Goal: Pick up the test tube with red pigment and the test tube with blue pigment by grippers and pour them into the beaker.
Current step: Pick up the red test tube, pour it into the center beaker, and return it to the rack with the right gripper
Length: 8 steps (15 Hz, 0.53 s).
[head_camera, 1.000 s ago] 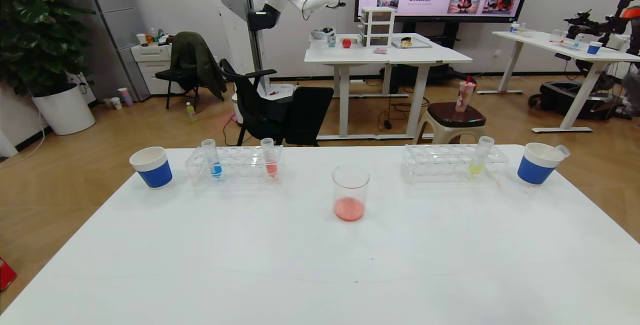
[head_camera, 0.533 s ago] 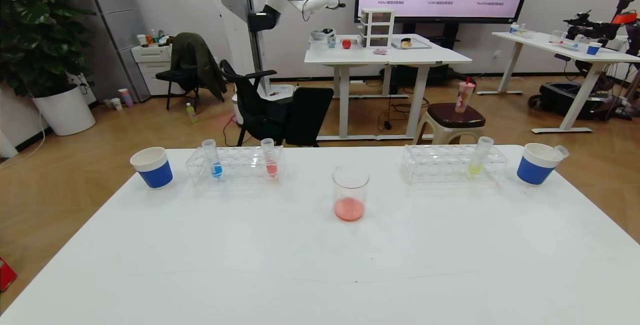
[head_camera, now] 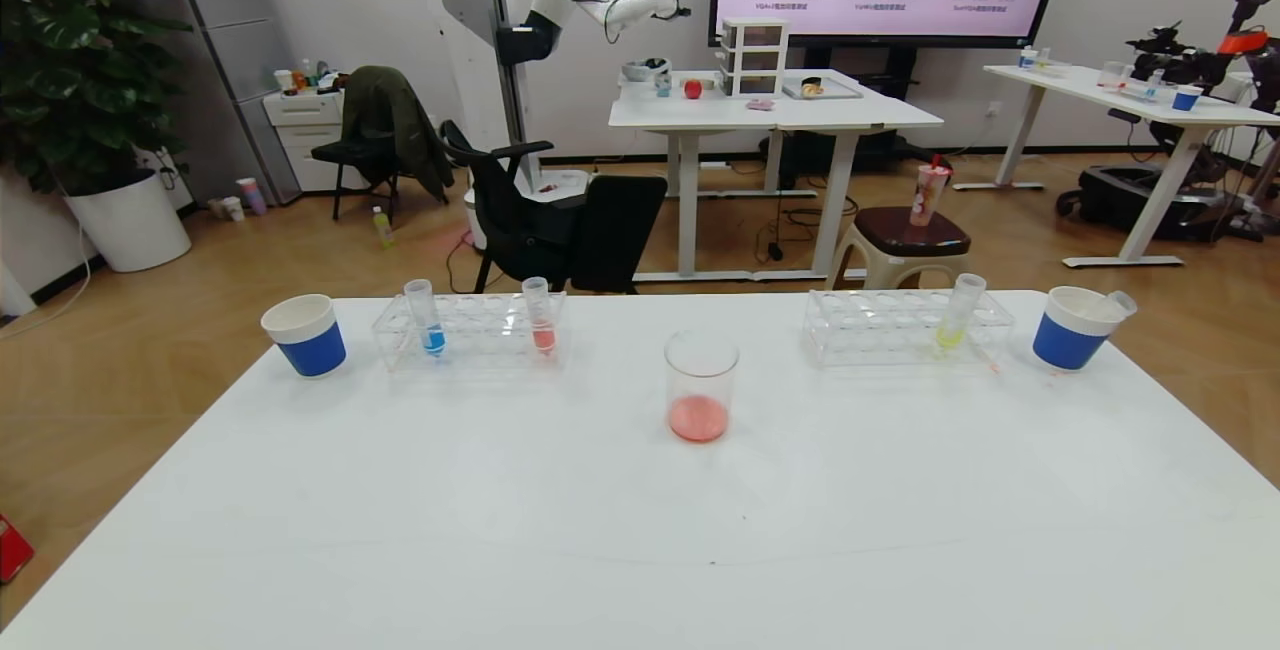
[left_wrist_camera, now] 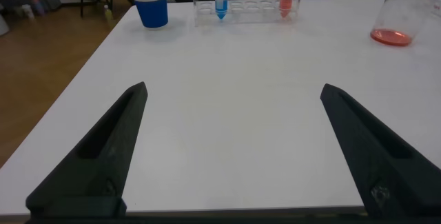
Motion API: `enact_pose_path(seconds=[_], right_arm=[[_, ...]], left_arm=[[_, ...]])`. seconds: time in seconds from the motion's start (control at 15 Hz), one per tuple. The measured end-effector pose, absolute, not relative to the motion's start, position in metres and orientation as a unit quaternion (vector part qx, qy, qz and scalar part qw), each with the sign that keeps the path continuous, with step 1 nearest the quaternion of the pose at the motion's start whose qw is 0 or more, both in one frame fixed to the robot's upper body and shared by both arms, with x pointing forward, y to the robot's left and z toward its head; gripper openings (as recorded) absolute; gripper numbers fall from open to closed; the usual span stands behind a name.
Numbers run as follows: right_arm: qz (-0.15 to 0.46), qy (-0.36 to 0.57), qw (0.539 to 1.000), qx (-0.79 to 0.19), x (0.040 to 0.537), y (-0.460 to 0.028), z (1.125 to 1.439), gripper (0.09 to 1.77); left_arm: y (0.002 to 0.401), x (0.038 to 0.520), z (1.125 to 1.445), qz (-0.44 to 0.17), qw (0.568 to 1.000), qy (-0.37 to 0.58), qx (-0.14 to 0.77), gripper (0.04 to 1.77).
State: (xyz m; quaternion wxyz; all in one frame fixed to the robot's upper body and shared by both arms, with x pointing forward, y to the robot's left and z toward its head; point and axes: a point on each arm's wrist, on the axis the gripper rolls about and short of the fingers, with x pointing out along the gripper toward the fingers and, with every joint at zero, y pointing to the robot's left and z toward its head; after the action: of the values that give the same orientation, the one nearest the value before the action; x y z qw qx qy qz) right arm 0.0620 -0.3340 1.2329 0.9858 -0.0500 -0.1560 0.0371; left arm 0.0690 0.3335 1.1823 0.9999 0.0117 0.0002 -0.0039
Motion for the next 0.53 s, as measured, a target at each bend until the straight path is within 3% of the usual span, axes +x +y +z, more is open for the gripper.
enact_pose_path(seconds=[0.33,0.53], right_arm=[[0.011,0.008,0.999,-0.038,0.069,-0.336,1.182,1.74],[0.002,0.0,1.0,-0.011,0.069,-0.336,1.183,1.74]], left_arm=[[0.334,0.069,1.182,-0.004,1.0,0.0,0.011,1.75],[0.334,0.069,1.182,-0.004,1.0,0.0,0.011,1.75]])
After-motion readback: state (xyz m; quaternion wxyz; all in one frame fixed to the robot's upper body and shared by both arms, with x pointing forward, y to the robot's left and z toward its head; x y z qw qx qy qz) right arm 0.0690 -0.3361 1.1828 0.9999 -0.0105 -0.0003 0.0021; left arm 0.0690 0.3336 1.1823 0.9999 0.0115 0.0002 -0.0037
